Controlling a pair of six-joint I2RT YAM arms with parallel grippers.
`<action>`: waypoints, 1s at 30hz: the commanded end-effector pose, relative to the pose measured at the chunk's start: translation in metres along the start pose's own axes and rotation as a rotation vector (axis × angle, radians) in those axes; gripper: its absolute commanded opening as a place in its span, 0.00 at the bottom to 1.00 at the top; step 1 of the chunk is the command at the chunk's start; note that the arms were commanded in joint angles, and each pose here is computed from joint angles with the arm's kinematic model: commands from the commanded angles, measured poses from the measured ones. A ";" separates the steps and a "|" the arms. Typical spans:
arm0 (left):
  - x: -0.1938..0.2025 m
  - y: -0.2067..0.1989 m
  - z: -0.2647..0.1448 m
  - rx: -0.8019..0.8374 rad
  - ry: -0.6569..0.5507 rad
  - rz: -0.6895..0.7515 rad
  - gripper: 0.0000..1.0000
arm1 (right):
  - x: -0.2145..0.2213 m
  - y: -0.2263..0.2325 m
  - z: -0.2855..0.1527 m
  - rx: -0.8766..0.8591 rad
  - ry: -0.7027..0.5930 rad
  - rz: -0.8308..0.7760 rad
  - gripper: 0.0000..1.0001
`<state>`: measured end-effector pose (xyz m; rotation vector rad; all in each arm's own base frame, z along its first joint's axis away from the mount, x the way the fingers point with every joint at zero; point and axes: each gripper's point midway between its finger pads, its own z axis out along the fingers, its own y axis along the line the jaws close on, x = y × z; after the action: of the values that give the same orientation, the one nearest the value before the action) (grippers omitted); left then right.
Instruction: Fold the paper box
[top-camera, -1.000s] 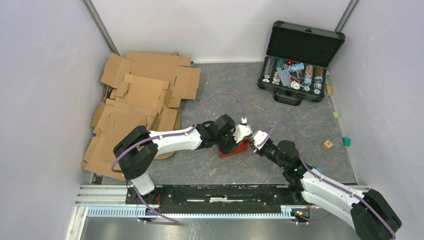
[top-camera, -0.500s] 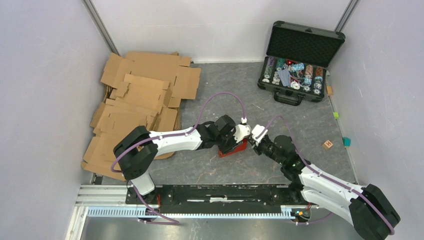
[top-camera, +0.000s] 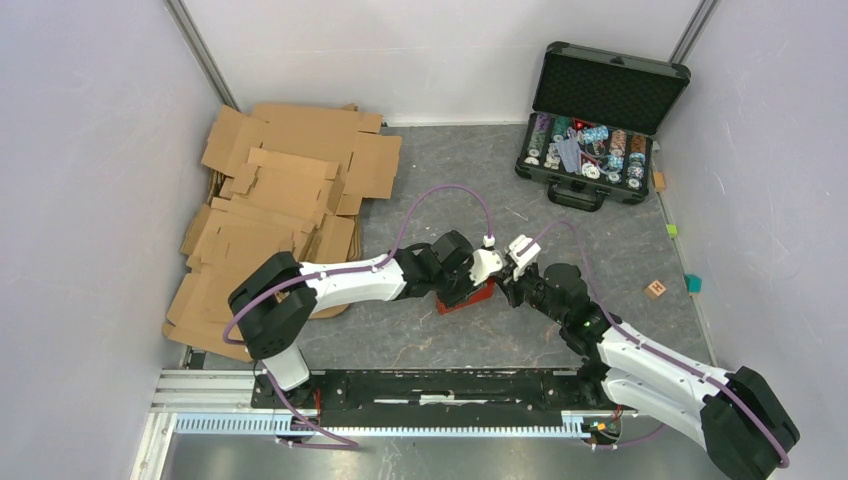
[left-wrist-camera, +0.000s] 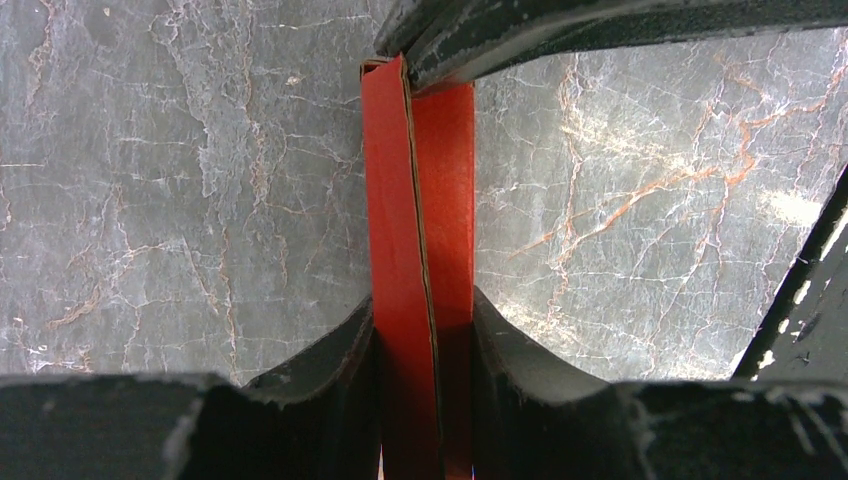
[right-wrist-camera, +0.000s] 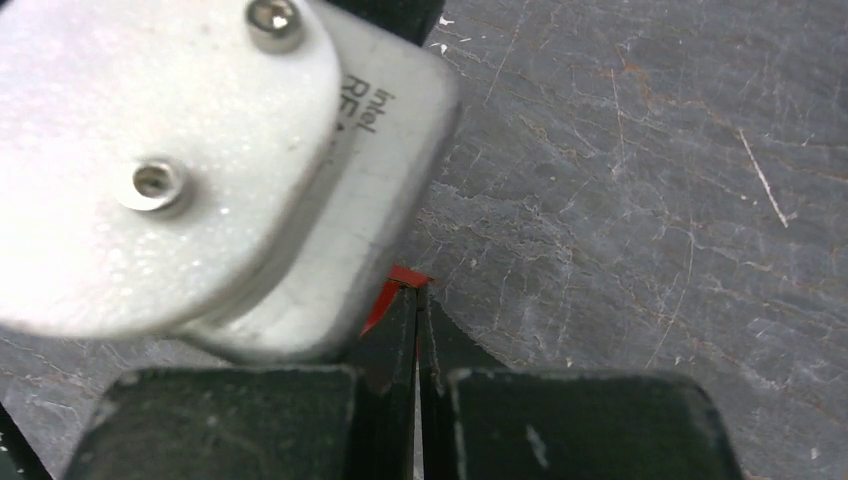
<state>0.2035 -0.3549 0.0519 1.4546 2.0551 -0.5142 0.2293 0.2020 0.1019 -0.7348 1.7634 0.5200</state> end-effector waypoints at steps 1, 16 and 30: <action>0.012 -0.008 0.011 0.017 0.056 0.020 0.38 | -0.057 0.006 0.004 -0.021 -0.142 0.104 0.00; 0.013 -0.011 0.013 0.017 0.065 0.034 0.38 | -0.072 -0.006 0.005 0.072 -0.158 0.313 0.00; 0.017 -0.013 0.016 0.000 0.098 0.067 0.36 | -0.079 -0.009 0.005 0.097 -0.181 0.393 0.00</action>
<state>0.2081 -0.3595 0.0518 1.3994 2.0935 -0.5028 0.2356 0.1991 0.1054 -0.3436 1.9454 0.6371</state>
